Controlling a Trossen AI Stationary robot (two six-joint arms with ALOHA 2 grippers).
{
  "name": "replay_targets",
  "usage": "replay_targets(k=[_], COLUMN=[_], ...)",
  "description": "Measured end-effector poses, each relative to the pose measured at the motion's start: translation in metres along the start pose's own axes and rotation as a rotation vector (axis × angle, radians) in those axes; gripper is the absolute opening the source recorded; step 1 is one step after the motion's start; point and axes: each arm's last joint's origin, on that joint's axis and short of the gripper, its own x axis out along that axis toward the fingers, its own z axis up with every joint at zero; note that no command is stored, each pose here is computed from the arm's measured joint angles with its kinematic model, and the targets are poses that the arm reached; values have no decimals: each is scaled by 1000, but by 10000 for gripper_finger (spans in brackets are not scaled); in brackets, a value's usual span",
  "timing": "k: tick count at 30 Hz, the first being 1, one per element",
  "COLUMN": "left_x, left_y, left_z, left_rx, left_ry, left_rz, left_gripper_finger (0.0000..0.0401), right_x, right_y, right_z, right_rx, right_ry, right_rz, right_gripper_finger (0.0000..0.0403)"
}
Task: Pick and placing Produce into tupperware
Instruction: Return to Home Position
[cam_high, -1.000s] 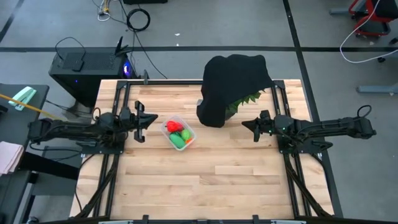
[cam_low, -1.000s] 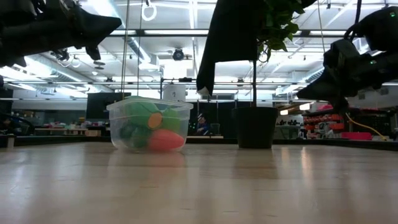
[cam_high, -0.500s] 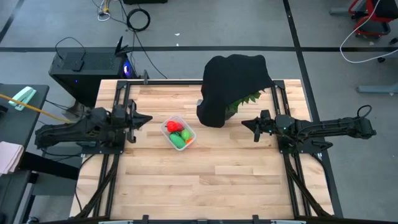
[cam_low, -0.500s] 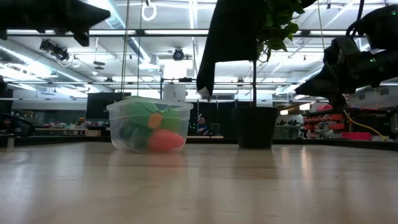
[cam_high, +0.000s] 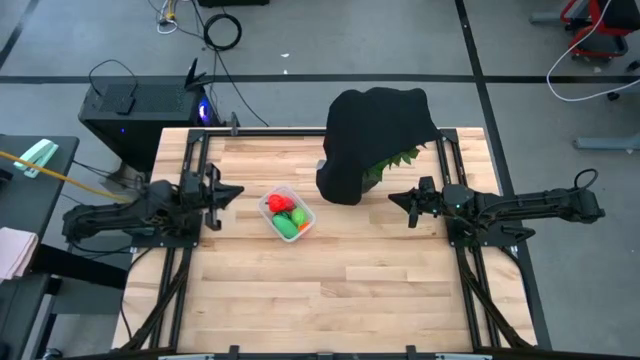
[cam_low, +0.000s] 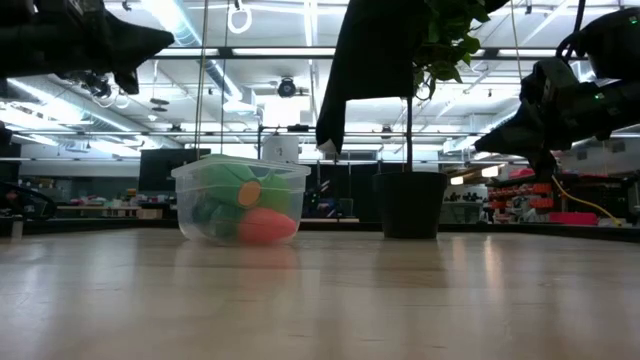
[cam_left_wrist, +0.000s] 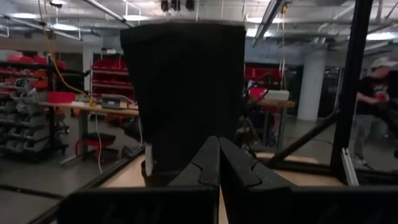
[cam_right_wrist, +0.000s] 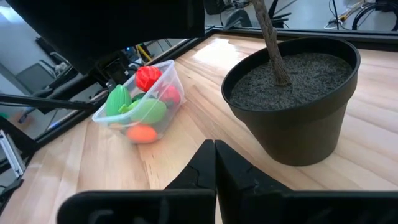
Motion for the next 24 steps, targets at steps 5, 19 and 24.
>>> replay_targets(k=[5,19,24], left_x=[0,-1,-3], left_y=[1,1,0], left_z=[-6,-11,-19], left_rx=[13,9,-16], left_ry=[4,-9,31], left_rz=[11,27,11], left_gripper_finger=[3,3,3], right_x=[0,0,0], right_y=[0,2,2], right_z=[0,3,4], right_rx=[1,2,-12], right_ry=[-3,-32,-37], right_rz=[2,19,21], right_gripper_finger=[2,3,2])
